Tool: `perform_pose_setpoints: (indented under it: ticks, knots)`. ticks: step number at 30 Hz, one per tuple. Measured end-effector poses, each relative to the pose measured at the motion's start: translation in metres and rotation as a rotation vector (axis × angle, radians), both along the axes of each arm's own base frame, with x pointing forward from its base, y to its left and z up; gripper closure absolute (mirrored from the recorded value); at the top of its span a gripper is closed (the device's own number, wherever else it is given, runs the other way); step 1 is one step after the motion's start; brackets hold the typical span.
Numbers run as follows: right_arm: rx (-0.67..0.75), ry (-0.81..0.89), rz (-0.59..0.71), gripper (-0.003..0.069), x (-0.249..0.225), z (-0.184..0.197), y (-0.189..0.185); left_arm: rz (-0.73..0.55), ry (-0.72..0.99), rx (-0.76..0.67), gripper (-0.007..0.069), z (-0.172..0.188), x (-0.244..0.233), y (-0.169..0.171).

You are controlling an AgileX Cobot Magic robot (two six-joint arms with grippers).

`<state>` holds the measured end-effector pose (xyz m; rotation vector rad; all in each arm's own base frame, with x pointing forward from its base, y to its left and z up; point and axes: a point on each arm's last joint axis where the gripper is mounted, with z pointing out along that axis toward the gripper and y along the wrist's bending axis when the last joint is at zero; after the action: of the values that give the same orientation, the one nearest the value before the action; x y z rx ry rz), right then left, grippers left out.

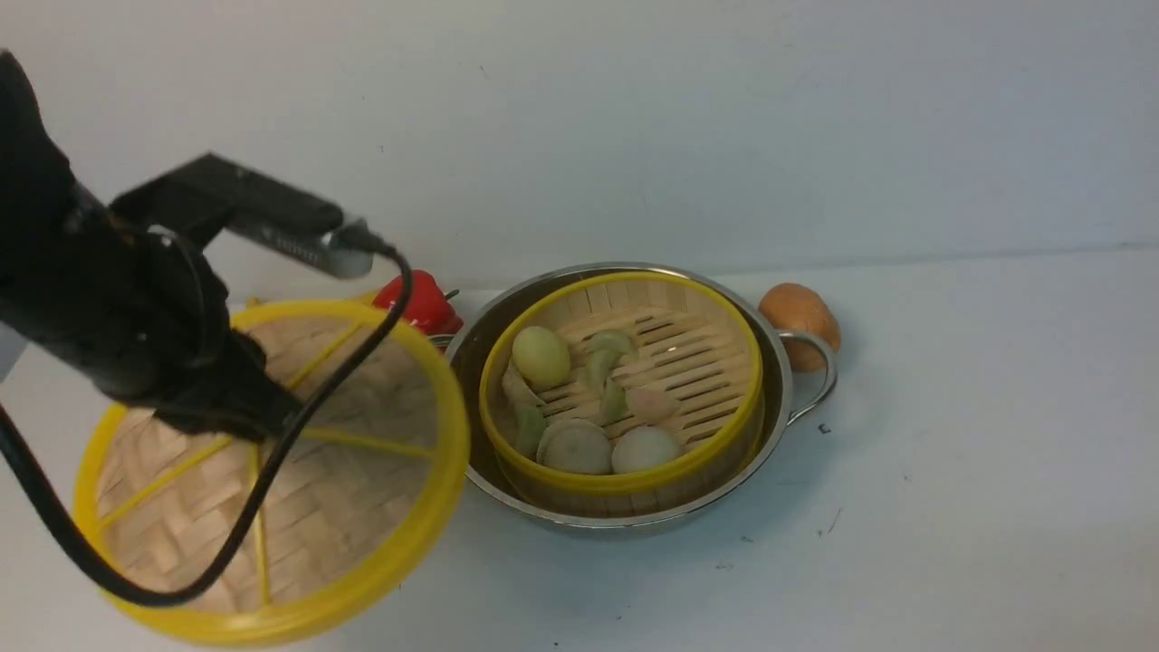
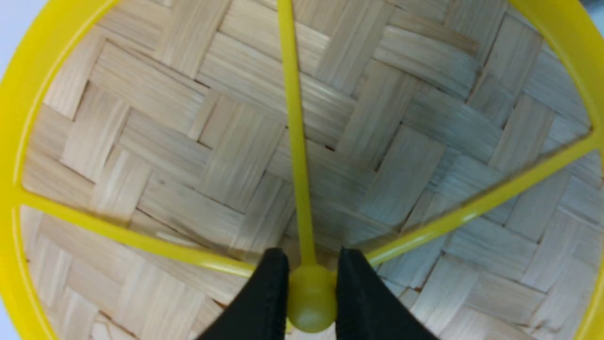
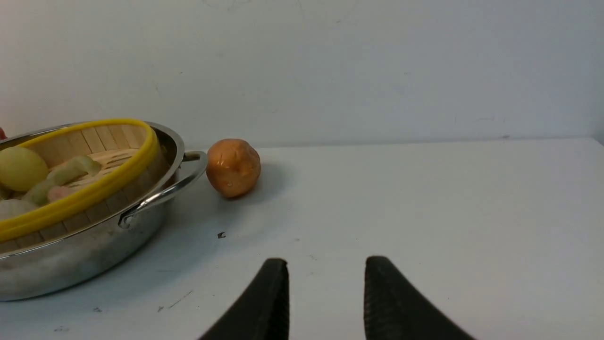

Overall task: Place the steamer in the pot on the white table, and put the lid on the steamer.
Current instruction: 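Place the yellow bamboo steamer lid onto the steamer in the pot with the left gripper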

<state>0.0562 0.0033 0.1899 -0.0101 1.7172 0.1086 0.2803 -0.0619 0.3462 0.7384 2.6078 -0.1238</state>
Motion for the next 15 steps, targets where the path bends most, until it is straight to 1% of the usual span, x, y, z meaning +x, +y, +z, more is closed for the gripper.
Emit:
perform_pose_setpoints:
  ticks: [2, 3, 4, 5, 7, 9, 11, 12, 13, 14, 15]
  knots:
    - [0.0, 0.0, 0.0, 0.0417, 0.0, 0.0, 0.0, -0.054, -0.049, -0.058, 0.051, 0.009, 0.009, -0.012]
    - [0.0, 0.0, 0.0, 0.0417, 0.0, 0.0, 0.0, -0.067, -0.059, -0.062, 0.051, 0.01, 0.012, -0.016]
    - [0.0, 0.0, 0.0, 0.0417, 0.0, 0.0, 0.0, -0.112, -0.101, -0.093, 0.051, 0.016, 0.02, -0.025]
    - [0.0, 0.0, 0.0, 0.0417, 0.0, 0.0, 0.0, -0.17, -0.138, -0.117, 0.051, 0.016, 0.034, -0.042]
    - [0.0, 0.0, 0.0, 0.0417, 0.0, 0.0, 0.0, -0.217, -0.18, -0.128, 0.051, 0.013, 0.051, -0.059]
    - [0.0, 0.0, 0.0, 0.0417, 0.0, 0.0, 0.0, -0.261, -0.206, -0.12, 0.051, 0.001, 0.07, -0.078]
    - [0.0, 0.0, 0.0, 0.0417, 0.0, 0.0, 0.0, -0.283, -0.205, -0.118, 0.051, -0.007, 0.079, -0.087]
    - [0.0, 0.0, 0.0, 0.0417, 0.0, 0.0, 0.0, -0.316, -0.187, -0.102, 0.051, -0.026, 0.094, -0.101]
    - [0.0, 0.0, 0.0, 0.0417, 0.0, 0.0, 0.0, -0.32, -0.185, -0.101, 0.051, -0.028, 0.096, -0.103]
    - [0.001, 0.0, 0.0, 0.0417, 0.0, 0.0, 0.0, -0.333, -0.16, -0.087, 0.051, -0.044, 0.105, -0.11]
    - [0.001, 0.0, 0.0, 0.0416, 0.0, 0.0, 0.0, -0.337, -0.156, -0.085, 0.051, -0.052, 0.109, -0.113]
